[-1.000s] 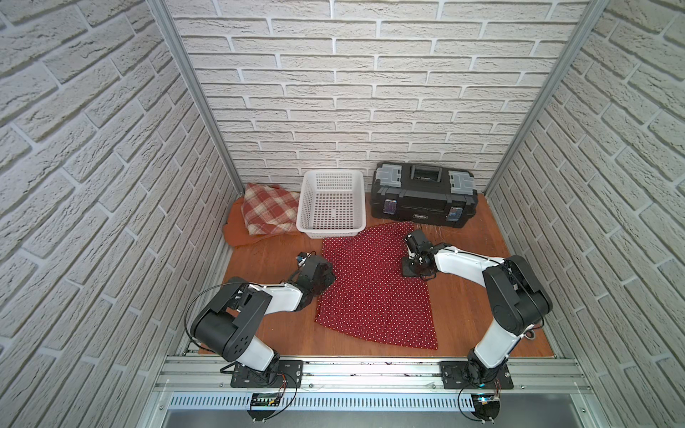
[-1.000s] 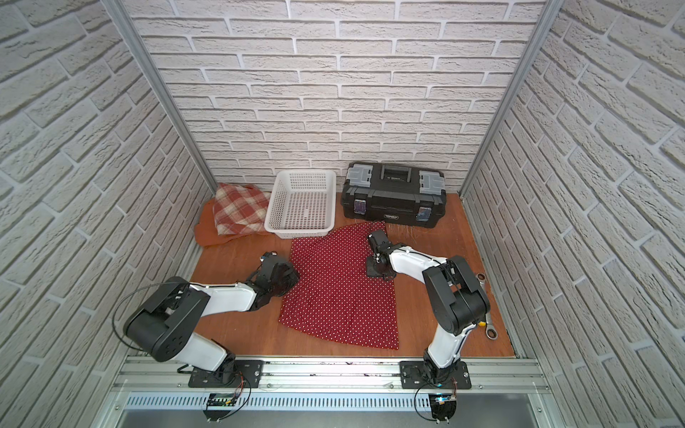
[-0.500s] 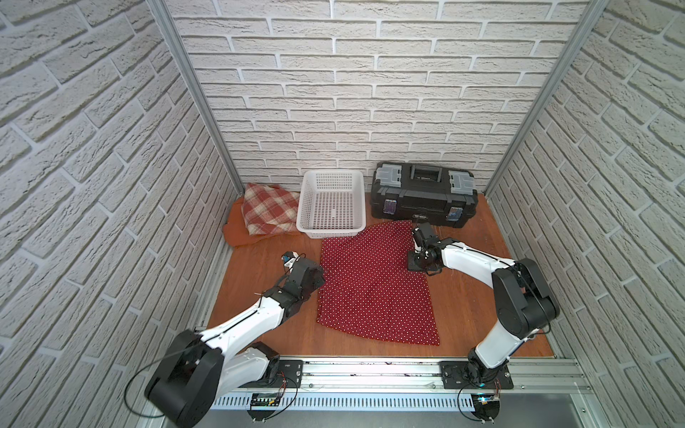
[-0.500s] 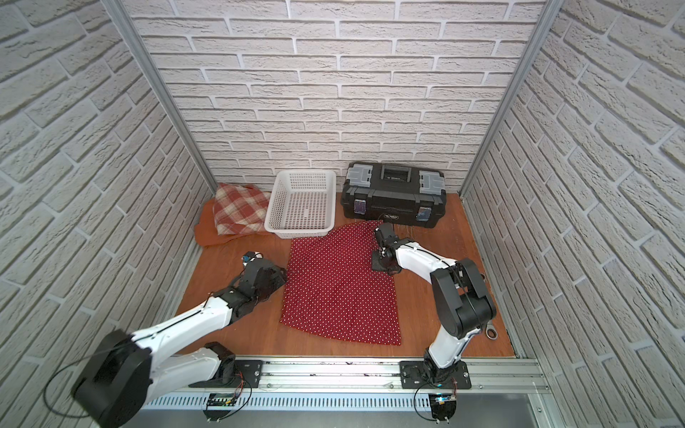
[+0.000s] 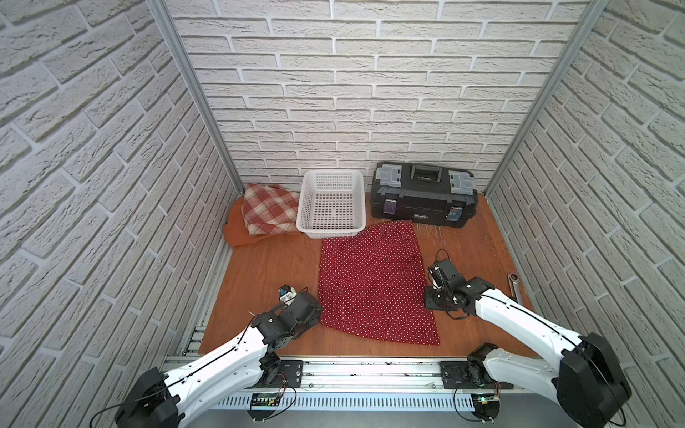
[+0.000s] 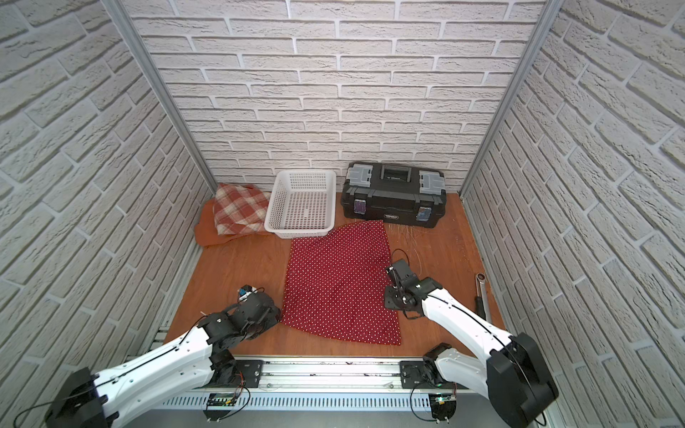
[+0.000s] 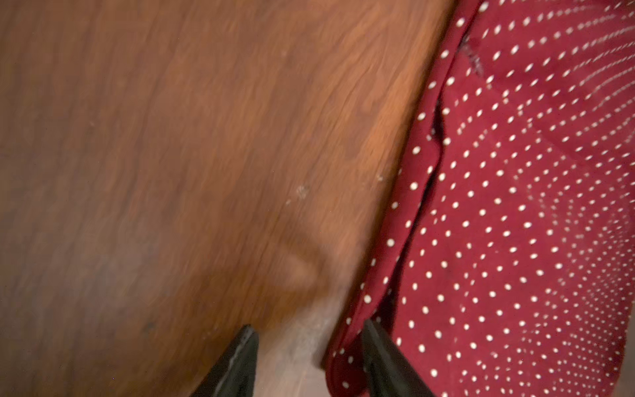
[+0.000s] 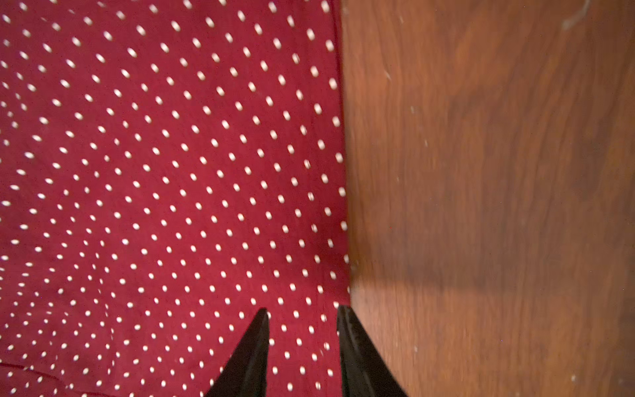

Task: Roll up the skirts
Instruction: Fold the skirt at the center of the board.

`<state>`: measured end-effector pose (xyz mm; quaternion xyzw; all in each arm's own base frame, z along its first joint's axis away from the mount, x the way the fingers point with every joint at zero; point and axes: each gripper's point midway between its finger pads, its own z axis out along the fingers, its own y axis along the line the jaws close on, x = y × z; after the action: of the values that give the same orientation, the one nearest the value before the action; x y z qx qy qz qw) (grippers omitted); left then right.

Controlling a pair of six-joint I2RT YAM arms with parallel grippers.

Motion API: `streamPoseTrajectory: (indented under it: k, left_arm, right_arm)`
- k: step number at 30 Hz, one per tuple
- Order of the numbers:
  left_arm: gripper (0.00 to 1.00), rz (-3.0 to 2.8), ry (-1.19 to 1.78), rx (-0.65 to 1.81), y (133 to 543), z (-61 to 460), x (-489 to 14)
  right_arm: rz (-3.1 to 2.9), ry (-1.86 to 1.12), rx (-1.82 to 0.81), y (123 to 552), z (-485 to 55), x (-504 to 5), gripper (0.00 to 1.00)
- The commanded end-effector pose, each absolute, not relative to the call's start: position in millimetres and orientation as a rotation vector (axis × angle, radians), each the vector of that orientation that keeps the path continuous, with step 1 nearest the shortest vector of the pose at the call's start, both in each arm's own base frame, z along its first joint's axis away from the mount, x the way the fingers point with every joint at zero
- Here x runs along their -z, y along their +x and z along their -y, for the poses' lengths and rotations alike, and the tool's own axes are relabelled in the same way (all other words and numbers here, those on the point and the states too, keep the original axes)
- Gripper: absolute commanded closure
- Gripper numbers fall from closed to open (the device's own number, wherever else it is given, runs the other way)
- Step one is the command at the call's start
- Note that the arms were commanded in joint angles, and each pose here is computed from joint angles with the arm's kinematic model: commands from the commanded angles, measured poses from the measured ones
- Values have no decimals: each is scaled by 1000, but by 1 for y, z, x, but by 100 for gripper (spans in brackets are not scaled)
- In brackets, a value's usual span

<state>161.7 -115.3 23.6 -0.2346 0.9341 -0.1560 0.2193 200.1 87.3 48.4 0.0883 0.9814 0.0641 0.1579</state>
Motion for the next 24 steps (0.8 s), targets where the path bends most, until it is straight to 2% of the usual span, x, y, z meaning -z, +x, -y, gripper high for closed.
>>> streamPoseTrajectory:
  k: [1,3,16,19,24]
  left_arm:
    - [45,-2595,-703,424,158,118,-15]
    - [45,-2584,-704,429,159,121,-15]
    - [46,-2564,-740,467,142,127,-16]
    - [50,-2566,-734,451,144,128,-12]
    - [64,-2556,-717,416,148,128,-10]
  right_arm:
    - [-2793,376,-196,187,-84,-48,60]
    - [-2807,395,-172,180,-80,-46,56]
    - [-2856,508,-151,142,-70,-32,53]
    - [-2874,524,-165,135,-72,-28,53]
    - [-2898,560,-192,119,-75,-23,52]
